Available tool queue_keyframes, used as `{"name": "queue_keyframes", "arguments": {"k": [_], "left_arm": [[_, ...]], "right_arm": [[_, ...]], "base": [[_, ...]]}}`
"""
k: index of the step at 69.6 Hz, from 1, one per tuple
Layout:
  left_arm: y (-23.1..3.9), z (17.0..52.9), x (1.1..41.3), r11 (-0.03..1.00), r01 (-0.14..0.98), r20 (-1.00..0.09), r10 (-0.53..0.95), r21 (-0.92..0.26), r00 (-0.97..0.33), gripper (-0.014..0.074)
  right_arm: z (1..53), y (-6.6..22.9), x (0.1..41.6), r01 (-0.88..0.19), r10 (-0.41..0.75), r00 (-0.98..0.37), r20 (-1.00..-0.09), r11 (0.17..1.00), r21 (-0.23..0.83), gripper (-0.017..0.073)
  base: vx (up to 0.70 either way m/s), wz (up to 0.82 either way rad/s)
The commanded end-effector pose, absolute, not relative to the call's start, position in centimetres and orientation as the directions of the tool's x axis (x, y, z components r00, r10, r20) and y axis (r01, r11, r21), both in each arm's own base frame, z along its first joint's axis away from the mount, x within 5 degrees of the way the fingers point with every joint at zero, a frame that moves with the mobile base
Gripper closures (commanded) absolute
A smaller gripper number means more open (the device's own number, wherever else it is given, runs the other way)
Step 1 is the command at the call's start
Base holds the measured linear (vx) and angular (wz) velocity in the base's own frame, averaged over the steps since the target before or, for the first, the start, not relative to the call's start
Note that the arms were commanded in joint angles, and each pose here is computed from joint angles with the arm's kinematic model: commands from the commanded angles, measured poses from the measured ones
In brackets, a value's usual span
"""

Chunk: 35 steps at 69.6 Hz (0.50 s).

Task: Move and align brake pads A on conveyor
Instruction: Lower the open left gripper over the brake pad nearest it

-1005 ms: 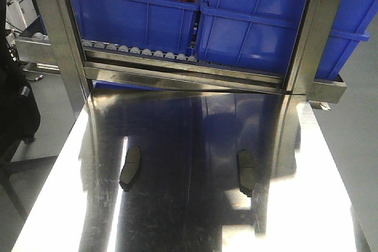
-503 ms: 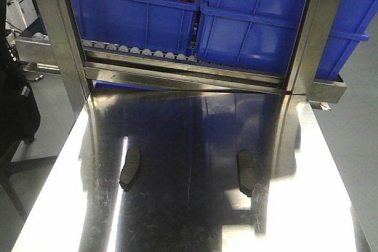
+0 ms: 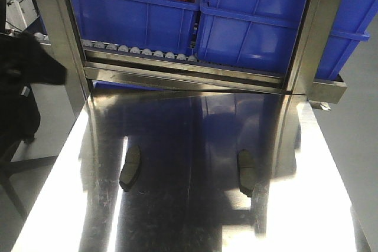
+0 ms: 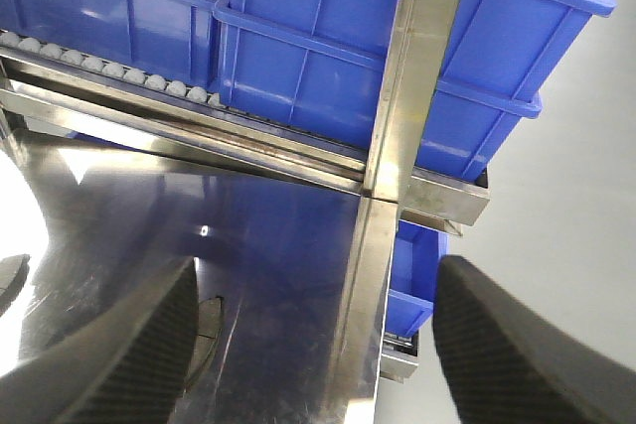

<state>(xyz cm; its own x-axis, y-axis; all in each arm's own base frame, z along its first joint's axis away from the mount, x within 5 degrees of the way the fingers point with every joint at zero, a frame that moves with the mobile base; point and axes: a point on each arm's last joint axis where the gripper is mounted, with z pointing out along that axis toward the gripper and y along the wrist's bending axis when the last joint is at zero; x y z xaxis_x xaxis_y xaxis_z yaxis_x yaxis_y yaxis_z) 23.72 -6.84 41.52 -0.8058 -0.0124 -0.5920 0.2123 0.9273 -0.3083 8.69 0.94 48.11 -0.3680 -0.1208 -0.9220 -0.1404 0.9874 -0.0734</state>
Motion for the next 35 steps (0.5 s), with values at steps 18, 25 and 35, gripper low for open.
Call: {"name": "queue_keyframes", "arguments": {"k": [18, 25, 35], "left_arm": [[-12.4, 34.7, 30.5, 0.952, 0.235, -0.51, 0.106, -0.197, -0.854, 0.005], [-13.4, 31.9, 32.3, 0.96, 0.179, -0.453, 0.065, -0.215, -0.889, 0.005], [-14.7, 28.7, 33.9, 0.965, 0.156, -0.396, 0.061, -0.211, -0.916, 0.005]], "right_arm": [[49.2, 0.9, 8.6, -0.129, -0.124, -0.287, -0.95, 0.988, -0.09, 0.0082], [49.2, 0.9, 8.6, -0.129, -0.124, -0.287, -0.95, 0.988, -0.09, 0.0082], [49.2, 0.9, 8.6, -0.129, -0.124, -0.287, -0.95, 0.988, -0.09, 0.0082]], "base": [[0.0, 0.0], [0.0, 0.0], [0.0, 0.0]]}}
